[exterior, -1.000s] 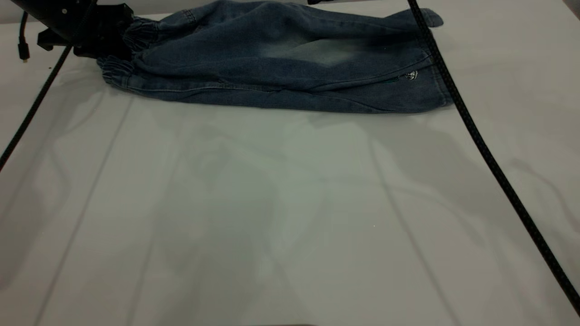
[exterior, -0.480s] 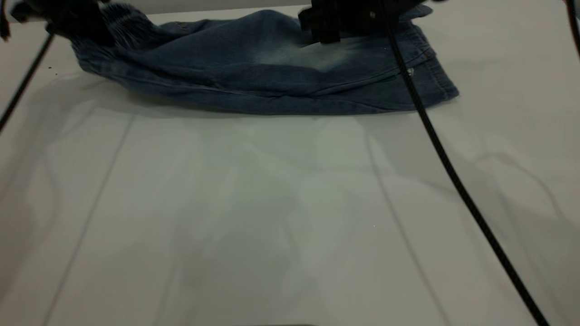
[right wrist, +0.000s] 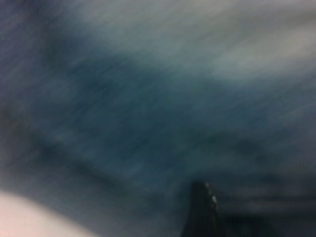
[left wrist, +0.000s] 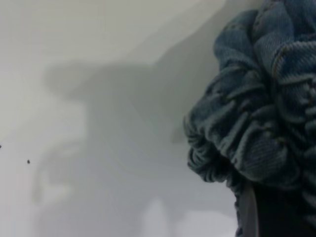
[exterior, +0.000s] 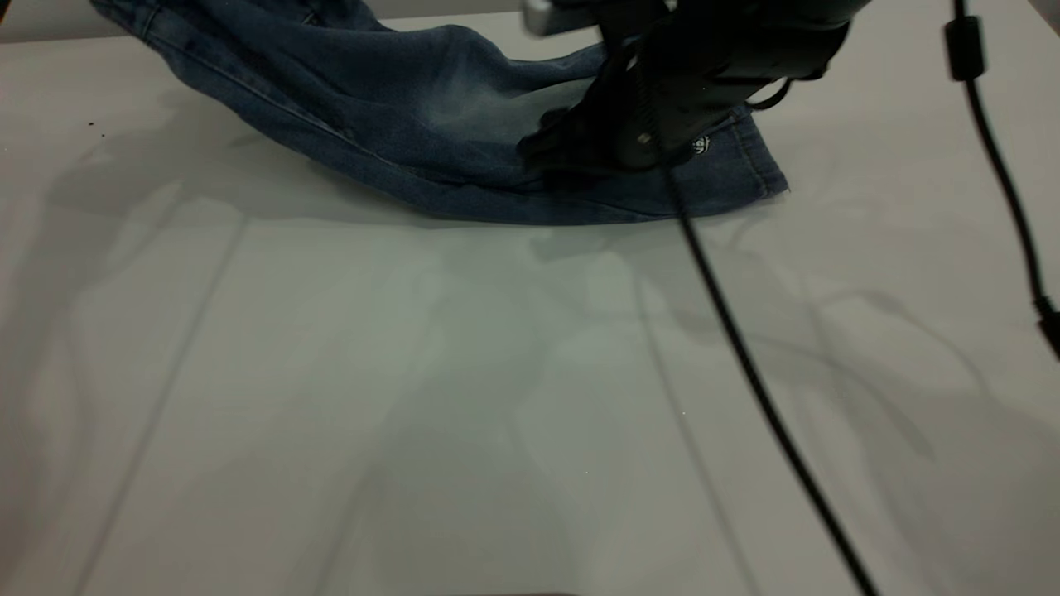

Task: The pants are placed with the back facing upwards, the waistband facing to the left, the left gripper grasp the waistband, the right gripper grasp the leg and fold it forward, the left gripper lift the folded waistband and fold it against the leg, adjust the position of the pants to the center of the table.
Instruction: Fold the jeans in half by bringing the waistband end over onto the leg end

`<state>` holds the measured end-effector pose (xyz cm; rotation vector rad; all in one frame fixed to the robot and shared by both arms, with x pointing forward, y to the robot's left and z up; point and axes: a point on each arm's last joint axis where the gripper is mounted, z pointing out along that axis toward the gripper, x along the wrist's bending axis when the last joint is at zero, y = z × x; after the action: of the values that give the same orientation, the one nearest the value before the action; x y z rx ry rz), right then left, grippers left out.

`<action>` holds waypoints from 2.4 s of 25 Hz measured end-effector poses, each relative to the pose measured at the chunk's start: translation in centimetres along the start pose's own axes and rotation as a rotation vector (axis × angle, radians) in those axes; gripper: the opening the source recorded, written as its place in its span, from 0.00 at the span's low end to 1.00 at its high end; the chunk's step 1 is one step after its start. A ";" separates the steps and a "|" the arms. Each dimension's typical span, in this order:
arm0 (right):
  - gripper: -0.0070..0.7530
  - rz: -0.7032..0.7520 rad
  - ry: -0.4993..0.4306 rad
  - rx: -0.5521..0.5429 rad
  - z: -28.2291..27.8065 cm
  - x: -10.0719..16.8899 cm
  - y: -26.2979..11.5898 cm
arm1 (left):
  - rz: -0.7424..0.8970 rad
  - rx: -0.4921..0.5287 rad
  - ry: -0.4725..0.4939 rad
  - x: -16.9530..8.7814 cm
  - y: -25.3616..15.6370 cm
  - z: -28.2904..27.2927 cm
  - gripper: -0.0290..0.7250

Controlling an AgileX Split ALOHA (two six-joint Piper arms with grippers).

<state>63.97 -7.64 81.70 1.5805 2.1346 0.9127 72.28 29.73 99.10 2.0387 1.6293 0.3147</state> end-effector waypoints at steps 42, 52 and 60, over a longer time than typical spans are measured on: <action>0.58 -0.007 0.112 -0.194 -30.5 -4.3 13.8 | 0.460 -0.064 -0.283 -26.2 1.1 3.2 0.17; 0.58 -0.027 0.117 -0.163 -31.2 -4.2 13.4 | 0.540 -0.043 -0.318 -31.2 -2.2 8.2 0.29; 0.58 -0.033 0.115 -0.154 -31.2 -4.2 13.3 | 0.687 -0.044 -0.281 -31.0 -1.7 6.5 0.67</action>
<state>56.12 -18.45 113.17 1.4462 2.1019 1.1529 66.03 -1.27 96.76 2.4218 0.7172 0.2734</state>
